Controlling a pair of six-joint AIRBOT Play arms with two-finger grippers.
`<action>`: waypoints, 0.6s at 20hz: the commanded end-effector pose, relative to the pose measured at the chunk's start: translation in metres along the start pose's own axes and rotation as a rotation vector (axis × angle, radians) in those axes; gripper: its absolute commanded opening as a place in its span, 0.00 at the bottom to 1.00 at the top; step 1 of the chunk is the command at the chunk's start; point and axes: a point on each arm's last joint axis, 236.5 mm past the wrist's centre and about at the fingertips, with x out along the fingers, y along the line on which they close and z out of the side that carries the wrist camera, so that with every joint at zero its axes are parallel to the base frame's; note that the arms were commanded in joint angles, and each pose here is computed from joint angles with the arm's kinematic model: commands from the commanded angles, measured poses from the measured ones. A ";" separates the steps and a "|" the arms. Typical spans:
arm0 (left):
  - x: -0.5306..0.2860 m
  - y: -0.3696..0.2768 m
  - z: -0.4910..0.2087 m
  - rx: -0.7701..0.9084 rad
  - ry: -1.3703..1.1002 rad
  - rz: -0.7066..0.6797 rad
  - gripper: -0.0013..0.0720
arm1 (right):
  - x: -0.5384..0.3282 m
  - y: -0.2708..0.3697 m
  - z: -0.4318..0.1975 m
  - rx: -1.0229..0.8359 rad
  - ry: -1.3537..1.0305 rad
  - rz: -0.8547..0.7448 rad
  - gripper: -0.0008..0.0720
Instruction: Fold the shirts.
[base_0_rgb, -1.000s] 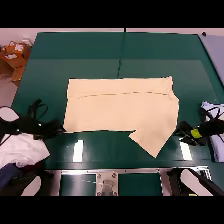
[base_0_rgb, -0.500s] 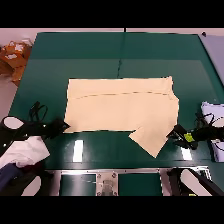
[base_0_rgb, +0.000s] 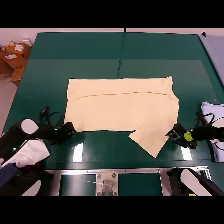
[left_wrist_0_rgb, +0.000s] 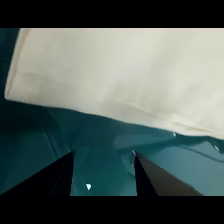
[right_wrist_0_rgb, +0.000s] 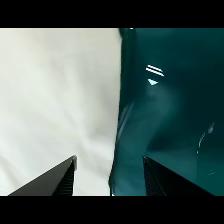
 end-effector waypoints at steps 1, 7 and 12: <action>0.006 0.004 0.025 -0.091 -0.161 0.063 0.60 | 0.002 0.007 0.003 0.016 -0.012 0.033 0.68; 0.026 0.001 0.045 -0.156 -0.204 0.038 0.60 | 0.008 0.020 -0.007 -0.056 0.012 0.025 0.68; 0.018 -0.005 0.039 -0.046 -0.156 0.074 0.05 | 0.011 0.025 -0.011 -0.092 0.019 0.020 0.67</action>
